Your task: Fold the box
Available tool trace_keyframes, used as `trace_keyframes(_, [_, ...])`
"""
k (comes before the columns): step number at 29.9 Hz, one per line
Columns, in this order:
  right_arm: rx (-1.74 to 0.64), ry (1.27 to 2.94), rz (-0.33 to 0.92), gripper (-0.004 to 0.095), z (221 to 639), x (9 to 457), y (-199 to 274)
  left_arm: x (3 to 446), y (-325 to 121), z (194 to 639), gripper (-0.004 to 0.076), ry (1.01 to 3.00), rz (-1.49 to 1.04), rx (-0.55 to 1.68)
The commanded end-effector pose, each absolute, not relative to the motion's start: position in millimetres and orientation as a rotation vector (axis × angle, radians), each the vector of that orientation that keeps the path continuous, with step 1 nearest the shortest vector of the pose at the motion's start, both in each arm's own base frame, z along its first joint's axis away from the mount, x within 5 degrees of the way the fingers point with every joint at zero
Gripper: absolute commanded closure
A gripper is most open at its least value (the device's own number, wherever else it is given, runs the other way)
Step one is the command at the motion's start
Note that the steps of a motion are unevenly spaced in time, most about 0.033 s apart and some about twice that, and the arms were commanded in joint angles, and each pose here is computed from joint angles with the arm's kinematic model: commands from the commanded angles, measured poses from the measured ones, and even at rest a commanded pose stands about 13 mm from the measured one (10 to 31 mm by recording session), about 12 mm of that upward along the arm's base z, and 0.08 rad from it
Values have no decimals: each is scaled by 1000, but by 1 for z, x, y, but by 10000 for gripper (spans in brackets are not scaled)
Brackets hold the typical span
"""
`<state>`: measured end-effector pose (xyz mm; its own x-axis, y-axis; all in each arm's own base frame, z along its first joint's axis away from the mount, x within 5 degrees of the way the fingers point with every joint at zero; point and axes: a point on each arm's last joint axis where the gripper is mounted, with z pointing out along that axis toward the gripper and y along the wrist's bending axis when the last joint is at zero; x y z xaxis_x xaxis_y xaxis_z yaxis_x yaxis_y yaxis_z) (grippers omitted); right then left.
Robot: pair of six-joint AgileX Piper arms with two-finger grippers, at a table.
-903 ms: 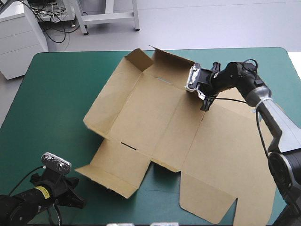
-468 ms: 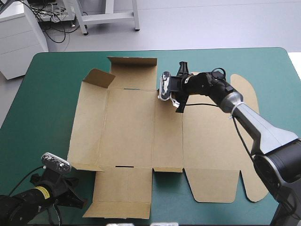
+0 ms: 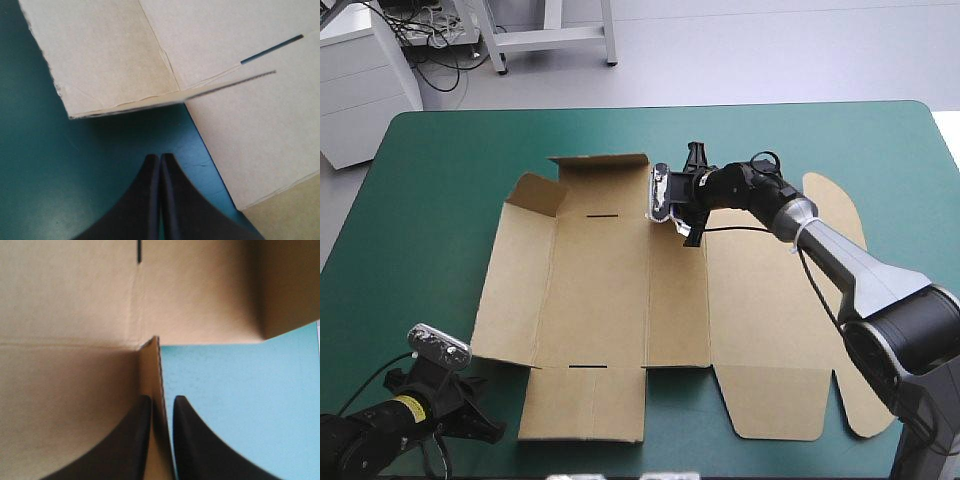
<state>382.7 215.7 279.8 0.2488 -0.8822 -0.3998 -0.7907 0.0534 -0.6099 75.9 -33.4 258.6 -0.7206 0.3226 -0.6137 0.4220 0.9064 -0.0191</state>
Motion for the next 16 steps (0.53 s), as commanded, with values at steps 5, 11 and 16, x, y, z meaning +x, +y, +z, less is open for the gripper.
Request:
trace_keyframes(5, [-1620, 1461, -204, 69, 321, 380, 212, 81, -35, 269, 756, 2372, -215, 513])
trace_keyframes(11, [-1590, 1474, -191, 54, 327, 377, 211, 81, -35, 269, 756, 2372, -215, 513])
trace_keyframes(16, [-1537, 1484, -175, 91, 346, 367, 206, 81, -35, 269, 756, 2372, -215, 513])
